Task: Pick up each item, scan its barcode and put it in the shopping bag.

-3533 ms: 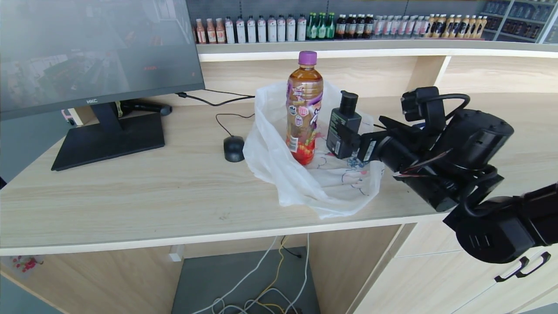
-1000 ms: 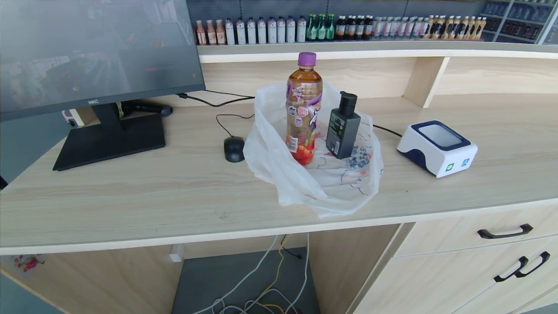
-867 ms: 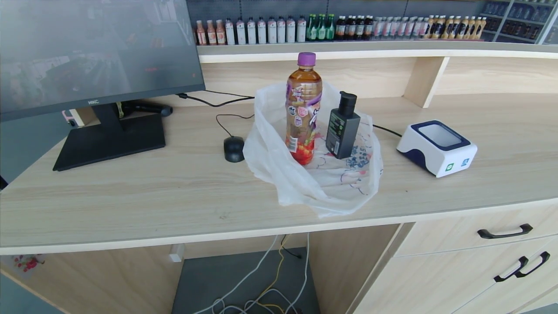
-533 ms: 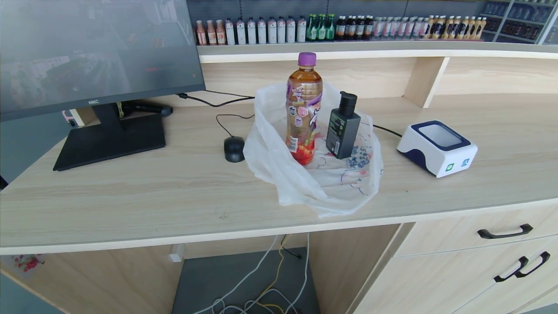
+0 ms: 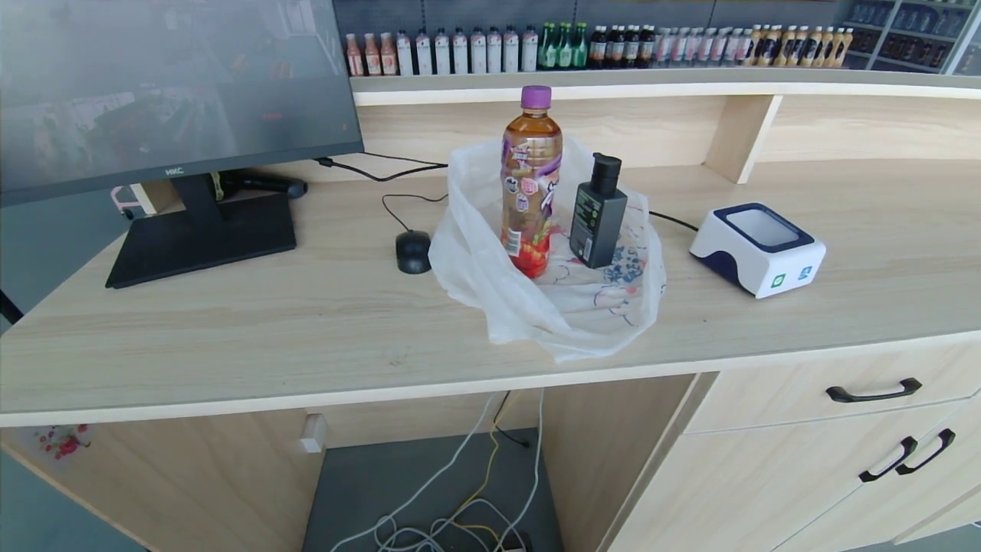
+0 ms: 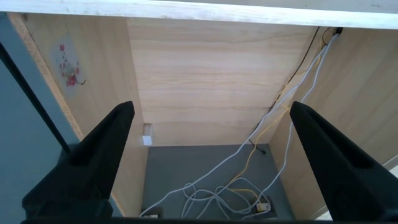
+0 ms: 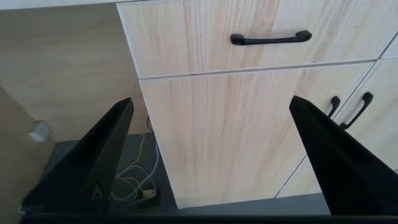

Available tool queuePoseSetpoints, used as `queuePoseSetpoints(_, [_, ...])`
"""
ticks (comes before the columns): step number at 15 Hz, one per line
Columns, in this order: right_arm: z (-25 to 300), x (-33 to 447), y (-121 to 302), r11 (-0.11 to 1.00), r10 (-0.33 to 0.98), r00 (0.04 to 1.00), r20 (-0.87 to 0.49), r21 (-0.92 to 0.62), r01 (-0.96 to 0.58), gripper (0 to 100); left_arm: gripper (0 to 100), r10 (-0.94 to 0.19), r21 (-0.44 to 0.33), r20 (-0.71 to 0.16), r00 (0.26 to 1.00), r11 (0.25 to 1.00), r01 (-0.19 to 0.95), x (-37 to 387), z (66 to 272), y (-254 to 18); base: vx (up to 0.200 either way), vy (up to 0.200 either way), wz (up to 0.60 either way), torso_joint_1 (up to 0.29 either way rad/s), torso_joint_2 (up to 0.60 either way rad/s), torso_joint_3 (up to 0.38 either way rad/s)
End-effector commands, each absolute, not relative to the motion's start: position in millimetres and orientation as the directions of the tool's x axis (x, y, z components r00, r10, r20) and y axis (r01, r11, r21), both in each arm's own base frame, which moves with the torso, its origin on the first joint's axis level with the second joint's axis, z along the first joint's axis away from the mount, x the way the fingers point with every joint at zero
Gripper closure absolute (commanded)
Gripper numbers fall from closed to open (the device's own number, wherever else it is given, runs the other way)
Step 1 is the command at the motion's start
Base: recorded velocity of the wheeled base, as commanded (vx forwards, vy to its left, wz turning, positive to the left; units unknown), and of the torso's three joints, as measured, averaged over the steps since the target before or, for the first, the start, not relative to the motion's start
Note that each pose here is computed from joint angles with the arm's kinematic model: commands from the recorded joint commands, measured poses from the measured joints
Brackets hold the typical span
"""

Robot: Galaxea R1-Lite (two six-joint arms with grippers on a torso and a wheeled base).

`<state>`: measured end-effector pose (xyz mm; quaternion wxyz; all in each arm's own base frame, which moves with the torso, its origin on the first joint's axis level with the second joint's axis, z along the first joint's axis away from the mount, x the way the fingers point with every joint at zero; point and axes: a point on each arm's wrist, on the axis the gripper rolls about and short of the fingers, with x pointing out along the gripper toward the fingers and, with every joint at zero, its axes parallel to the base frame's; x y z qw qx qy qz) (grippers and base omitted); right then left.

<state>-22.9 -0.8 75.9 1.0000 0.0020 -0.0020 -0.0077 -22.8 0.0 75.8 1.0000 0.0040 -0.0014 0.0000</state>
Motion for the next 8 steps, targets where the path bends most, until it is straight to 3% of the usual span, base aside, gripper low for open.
queuePoseSetpoints(1, [75.8, -22.8, -0.8, 1.000, -0.015, 1.000, 0.003, 0.005, 0.015, 0, 0, 0.000, 0.009, 0.003, 1.000, 1.000, 0.000, -22.8, 75.8, 0.0, 0.000, 0.000, 0.00, 0.000, 0.00, 0.000])
queuePoseSetpoints(3, [75.8, -22.8, -0.8, 1.000, -0.015, 1.000, 0.003, 0.006, 0.015, 0, 0, 0.002, 0.002, 0.003, 1.000, 1.000, -0.002, -22.8, 75.8, 0.0, 0.000, 0.000, 0.00, 0.000, 0.00, 0.000])
queuePoseSetpoints(8, [75.6, -22.8, -0.8, 1.000, -0.015, 1.000, 0.002, -0.003, 0.015, 0, 0, 0.000, 0.002, 0.003, 1.000, 1.000, 0.000, -22.8, 75.8, 0.0, 0.000, -0.200, 0.00, 0.010, 0.00, 0.004])
